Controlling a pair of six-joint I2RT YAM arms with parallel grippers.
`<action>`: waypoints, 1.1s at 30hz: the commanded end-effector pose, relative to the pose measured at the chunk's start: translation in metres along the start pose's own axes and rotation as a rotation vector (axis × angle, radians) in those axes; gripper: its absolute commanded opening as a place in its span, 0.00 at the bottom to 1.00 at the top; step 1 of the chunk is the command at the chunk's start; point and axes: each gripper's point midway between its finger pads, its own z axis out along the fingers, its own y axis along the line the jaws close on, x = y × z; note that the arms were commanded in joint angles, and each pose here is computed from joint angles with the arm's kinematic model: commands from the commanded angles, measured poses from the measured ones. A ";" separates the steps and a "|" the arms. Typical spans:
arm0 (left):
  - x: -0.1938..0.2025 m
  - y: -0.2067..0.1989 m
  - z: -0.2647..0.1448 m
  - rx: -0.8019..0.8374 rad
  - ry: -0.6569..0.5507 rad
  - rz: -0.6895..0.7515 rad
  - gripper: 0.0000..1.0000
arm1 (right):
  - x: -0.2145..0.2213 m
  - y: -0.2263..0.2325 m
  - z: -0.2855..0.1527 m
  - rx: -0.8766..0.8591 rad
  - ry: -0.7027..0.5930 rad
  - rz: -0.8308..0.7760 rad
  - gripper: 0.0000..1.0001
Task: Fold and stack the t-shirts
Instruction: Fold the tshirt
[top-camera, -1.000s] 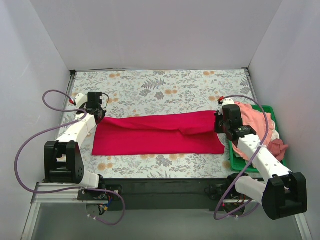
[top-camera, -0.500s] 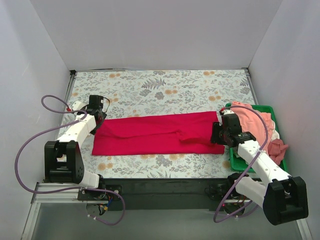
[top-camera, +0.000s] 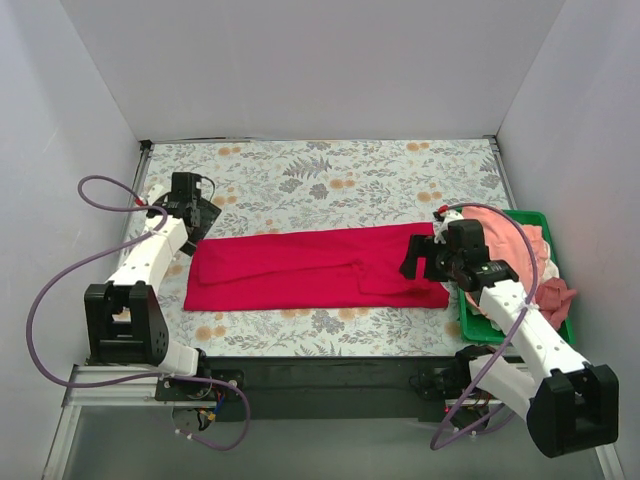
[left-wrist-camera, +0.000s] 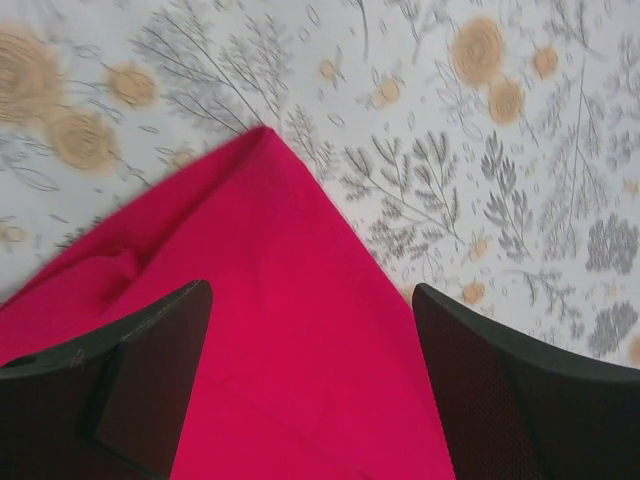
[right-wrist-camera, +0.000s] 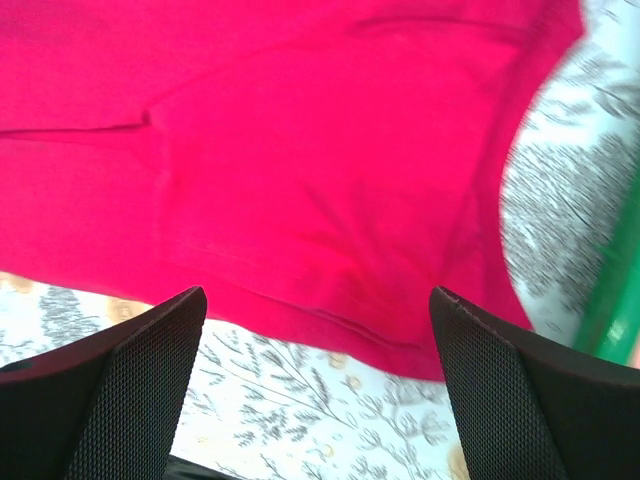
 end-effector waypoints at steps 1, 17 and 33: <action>0.035 -0.027 0.000 0.168 0.150 0.073 0.81 | -0.024 0.029 0.005 -0.142 -0.034 -0.008 0.98; 0.082 -0.007 0.042 0.097 0.273 0.137 0.82 | 0.062 -0.002 0.061 -0.021 0.266 0.186 0.98; 0.158 0.030 0.024 0.042 0.403 0.228 0.82 | -0.075 -0.010 0.188 0.056 0.222 0.112 0.98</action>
